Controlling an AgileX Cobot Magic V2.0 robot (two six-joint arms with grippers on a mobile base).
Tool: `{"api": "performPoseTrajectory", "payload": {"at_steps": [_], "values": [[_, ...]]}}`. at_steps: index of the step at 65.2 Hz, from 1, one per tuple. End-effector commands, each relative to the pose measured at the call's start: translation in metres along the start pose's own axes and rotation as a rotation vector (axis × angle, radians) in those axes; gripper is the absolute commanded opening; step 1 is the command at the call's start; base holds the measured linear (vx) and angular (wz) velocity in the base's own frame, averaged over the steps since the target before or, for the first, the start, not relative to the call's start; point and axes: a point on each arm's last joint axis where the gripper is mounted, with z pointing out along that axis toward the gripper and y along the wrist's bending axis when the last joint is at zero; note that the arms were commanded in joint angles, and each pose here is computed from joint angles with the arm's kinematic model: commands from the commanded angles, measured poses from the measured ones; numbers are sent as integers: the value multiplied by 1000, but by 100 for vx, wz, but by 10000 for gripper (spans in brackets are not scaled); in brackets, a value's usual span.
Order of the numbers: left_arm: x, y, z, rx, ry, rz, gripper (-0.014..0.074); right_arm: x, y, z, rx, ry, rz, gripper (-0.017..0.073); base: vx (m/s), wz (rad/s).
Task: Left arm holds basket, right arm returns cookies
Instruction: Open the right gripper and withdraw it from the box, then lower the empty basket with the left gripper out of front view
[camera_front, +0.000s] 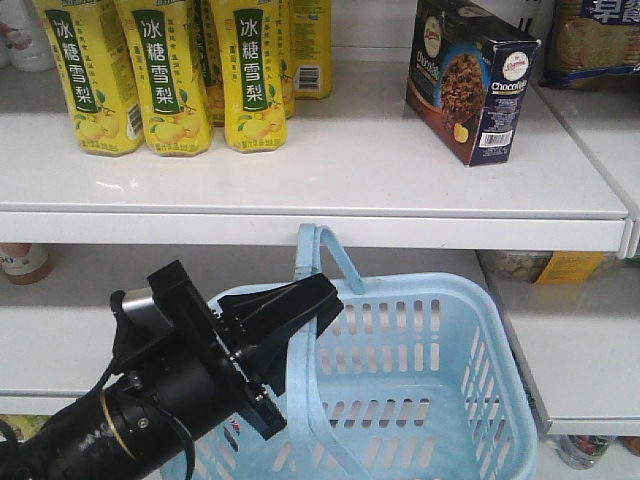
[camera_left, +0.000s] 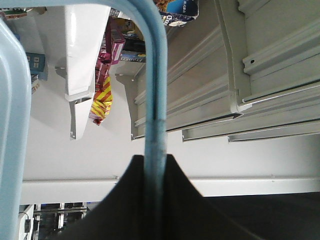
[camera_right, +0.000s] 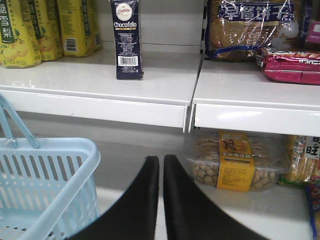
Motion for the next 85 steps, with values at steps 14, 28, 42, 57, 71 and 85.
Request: {"api": "performPoseTrajectory", "payload": {"at_steps": [14, 28, 42, 57, 71, 85], "values": [[4, -38, -1, 314, 32, -4, 0, -12, 1, -1, -3, -75, -6, -10, 0, 0], [8, -47, -7, 229, 17, 7, 0, -12, 1, -1, -3, -75, -6, -10, 0, 0], [13, -55, -23, 76, -17, 27, 0, -12, 1, -1, -2, -73, -6, -10, 0, 0], [15, -39, -69, 35, -28, 5, 0, -12, 1, -1, -2, -73, -6, -10, 0, 0], [16, -21, -114, 10, -49, 0, 0, -12, 1, -1, -2, -73, -6, -10, 0, 0], [12, -11, -143, -30, -103, 75, 0, -12, 1, -1, -2, -73, -6, -10, 0, 0]]}}
